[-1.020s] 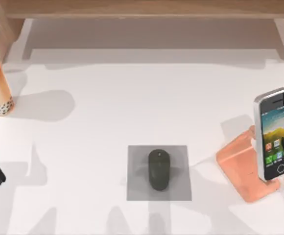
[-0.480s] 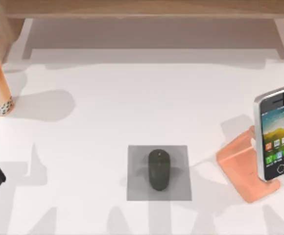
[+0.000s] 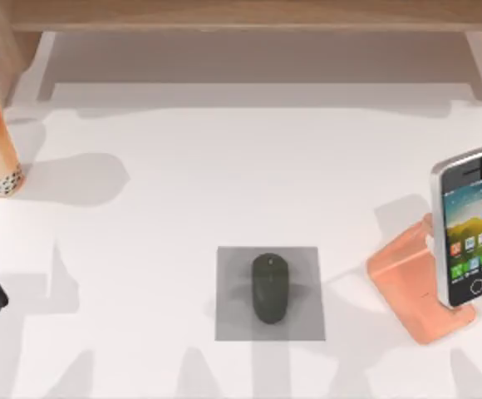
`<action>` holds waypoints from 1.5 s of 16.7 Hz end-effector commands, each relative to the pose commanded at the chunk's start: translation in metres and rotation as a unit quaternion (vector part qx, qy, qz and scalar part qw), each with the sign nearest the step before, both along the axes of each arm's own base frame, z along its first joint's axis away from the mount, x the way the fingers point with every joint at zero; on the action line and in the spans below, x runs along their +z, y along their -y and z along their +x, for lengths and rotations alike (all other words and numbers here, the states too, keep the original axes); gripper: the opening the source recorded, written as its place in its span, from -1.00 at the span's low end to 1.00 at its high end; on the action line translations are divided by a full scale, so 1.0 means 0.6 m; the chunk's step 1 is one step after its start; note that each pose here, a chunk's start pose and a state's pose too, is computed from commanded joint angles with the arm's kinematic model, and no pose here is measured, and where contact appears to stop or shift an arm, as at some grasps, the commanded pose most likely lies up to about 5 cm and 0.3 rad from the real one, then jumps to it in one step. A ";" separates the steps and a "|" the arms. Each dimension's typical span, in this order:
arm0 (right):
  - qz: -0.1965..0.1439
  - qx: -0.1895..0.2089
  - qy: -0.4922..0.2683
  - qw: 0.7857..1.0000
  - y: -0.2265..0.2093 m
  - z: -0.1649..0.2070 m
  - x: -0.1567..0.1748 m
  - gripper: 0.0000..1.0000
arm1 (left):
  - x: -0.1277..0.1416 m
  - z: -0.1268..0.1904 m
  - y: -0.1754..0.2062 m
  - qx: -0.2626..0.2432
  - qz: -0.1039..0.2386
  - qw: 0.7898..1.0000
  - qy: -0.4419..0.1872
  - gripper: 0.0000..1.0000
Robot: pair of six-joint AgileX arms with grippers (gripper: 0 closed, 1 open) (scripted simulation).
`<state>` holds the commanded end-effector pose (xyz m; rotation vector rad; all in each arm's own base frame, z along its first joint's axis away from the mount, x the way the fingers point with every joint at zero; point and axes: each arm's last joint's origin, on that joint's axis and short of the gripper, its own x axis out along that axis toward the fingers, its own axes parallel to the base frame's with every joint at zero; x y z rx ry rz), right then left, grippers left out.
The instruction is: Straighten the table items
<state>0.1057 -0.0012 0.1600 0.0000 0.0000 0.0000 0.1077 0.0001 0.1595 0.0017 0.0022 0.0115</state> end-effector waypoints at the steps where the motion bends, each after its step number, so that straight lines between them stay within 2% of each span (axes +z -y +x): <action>1: 0.000 0.000 0.000 1.000 0.000 0.000 0.000 1.00 | 0.000 0.003 -0.002 0.004 0.001 1.000 -0.001 1.00; 5: 0.000 0.000 0.000 1.000 0.000 0.000 0.000 1.00 | -0.005 0.025 -0.011 0.017 0.006 1.000 -0.007 1.00; 9: 0.000 0.000 0.000 1.000 0.000 0.000 0.000 1.00 | -0.024 0.059 -0.024 0.025 0.007 0.999 -0.045 1.00; 15: 0.000 0.000 0.000 1.000 0.000 0.000 0.000 1.00 | -0.070 0.142 -0.044 0.012 -0.004 0.994 -0.111 1.00; 22: 0.000 0.000 0.000 1.000 0.000 0.000 0.000 1.00 | -0.109 0.270 -0.063 -0.014 -0.007 0.998 -0.066 1.00; 25: 0.000 0.000 0.000 1.000 0.000 0.000 0.000 1.00 | -0.112 0.298 -0.067 -0.019 -0.006 0.999 -0.049 1.00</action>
